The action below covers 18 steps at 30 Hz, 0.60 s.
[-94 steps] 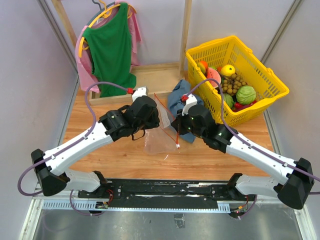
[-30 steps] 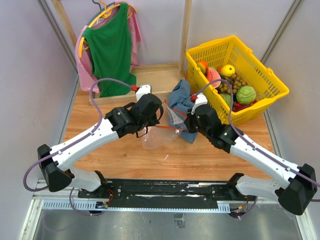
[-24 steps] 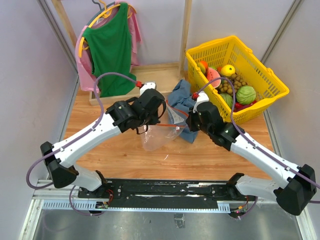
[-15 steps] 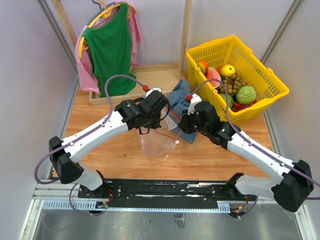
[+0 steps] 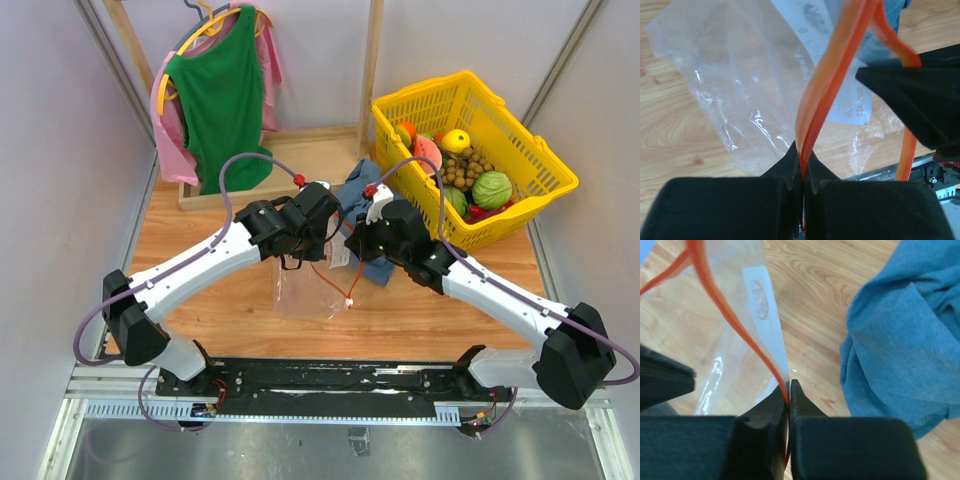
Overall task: Place the food in the zip-top bag and seal the zipper
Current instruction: Open the zipper of the food storage bag.
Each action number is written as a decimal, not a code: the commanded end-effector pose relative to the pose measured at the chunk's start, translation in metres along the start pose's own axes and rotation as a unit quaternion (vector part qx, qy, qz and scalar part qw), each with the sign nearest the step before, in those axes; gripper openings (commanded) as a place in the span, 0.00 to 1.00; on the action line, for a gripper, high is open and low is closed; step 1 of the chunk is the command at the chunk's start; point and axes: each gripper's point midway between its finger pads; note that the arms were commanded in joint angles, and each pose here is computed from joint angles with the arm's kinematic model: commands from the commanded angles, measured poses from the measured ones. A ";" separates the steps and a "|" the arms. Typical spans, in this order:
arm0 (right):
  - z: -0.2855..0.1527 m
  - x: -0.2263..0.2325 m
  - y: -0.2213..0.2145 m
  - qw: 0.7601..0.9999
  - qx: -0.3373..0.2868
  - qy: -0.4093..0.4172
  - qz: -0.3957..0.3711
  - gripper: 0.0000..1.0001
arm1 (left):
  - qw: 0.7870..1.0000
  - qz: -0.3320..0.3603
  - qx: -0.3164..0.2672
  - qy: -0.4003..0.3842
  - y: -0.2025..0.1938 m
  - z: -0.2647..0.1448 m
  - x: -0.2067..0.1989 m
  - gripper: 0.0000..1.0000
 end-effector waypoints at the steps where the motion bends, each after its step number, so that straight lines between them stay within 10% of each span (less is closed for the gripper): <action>1: -0.002 -0.034 0.002 0.996 0.008 -0.082 0.021 0.01 | 1.000 -0.003 -0.023 0.016 0.008 -0.015 0.015 0.00; 12: -0.015 -0.082 -0.042 0.982 0.090 -0.158 0.047 0.01 | 0.997 0.000 -0.053 0.056 0.023 -0.028 0.042 0.00; 18: -0.015 -0.057 -0.006 0.996 0.044 -0.071 0.013 0.08 | 0.998 -0.021 -0.053 0.032 0.024 -0.019 0.033 0.00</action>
Point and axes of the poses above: each gripper's point midway between its finger pads, its own z axis out along the fingers, its own x axis along the line the jaws close on, y = z × x, and after that the axes turned 10 degrees about -z, right-handed
